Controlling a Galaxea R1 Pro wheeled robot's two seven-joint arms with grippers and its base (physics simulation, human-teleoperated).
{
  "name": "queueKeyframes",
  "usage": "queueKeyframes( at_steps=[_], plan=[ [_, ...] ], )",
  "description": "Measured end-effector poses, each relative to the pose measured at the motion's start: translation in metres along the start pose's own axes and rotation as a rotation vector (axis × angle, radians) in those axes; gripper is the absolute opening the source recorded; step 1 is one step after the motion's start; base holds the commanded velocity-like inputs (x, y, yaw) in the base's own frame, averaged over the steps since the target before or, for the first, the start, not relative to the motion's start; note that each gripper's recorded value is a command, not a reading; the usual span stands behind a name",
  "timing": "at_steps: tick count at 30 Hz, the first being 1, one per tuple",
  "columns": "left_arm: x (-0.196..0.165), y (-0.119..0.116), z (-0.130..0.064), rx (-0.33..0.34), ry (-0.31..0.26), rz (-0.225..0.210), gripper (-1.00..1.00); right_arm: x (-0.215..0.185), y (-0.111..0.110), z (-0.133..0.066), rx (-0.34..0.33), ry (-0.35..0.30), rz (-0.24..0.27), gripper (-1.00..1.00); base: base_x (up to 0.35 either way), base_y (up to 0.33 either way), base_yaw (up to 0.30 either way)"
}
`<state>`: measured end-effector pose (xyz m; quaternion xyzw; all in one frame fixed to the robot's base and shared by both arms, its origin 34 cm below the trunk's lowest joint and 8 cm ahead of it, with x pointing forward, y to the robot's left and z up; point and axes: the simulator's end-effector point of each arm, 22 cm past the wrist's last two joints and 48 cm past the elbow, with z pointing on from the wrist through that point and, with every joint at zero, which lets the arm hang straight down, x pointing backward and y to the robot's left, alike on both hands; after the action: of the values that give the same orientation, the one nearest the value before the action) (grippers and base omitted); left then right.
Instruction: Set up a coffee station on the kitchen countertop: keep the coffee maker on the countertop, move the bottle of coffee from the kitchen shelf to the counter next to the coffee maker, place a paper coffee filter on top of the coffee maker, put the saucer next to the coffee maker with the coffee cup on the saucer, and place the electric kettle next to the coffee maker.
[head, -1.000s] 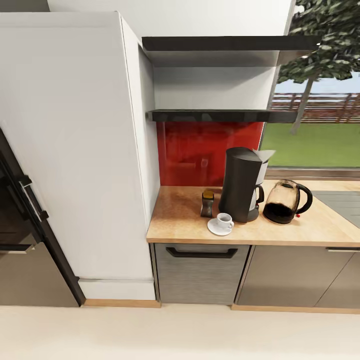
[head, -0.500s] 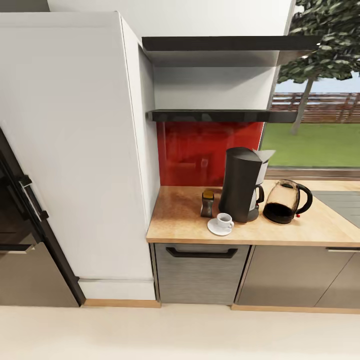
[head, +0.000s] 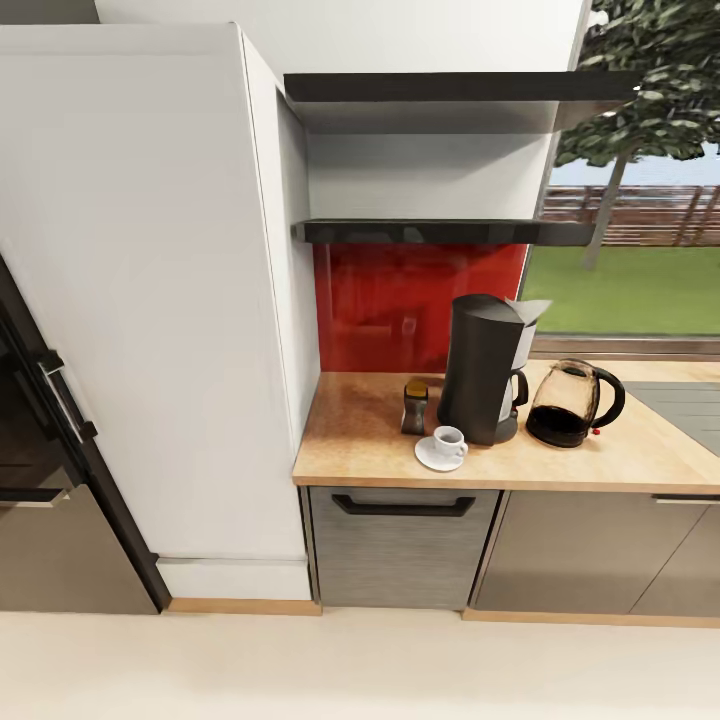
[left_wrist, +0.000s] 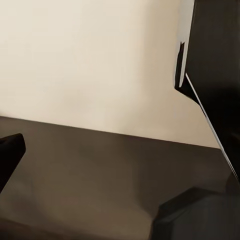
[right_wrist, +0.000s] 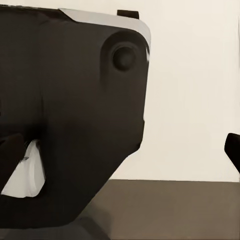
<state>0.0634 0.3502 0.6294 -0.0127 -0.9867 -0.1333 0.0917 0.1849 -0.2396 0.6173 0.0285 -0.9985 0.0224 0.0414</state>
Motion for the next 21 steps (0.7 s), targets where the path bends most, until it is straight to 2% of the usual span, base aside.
queueKeyframes(
  at_steps=[6,11,15,21],
  plan=[
    [0.0,0.0,0.0,0.0,-0.001,0.002,1.0,-0.027,-0.008,-0.001,0.01,-0.123,0.007,1.0,0.0,0.0,0.0],
    [-0.001,0.0,0.0,0.0,-0.002,0.005,1.0,-0.043,-0.011,-0.004,0.013,-0.192,0.013,1.0,0.0,0.0,0.0],
    [-0.001,0.0,0.0,-0.001,-0.003,0.008,1.0,-0.051,-0.008,-0.006,0.009,-0.228,0.02,1.0,0.0,0.0,0.0],
    [-0.013,-0.004,-0.001,0.009,-0.028,0.005,1.0,-0.054,-0.011,-0.006,0.013,-0.238,0.017,1.0,0.0,0.0,0.0]
  ],
)
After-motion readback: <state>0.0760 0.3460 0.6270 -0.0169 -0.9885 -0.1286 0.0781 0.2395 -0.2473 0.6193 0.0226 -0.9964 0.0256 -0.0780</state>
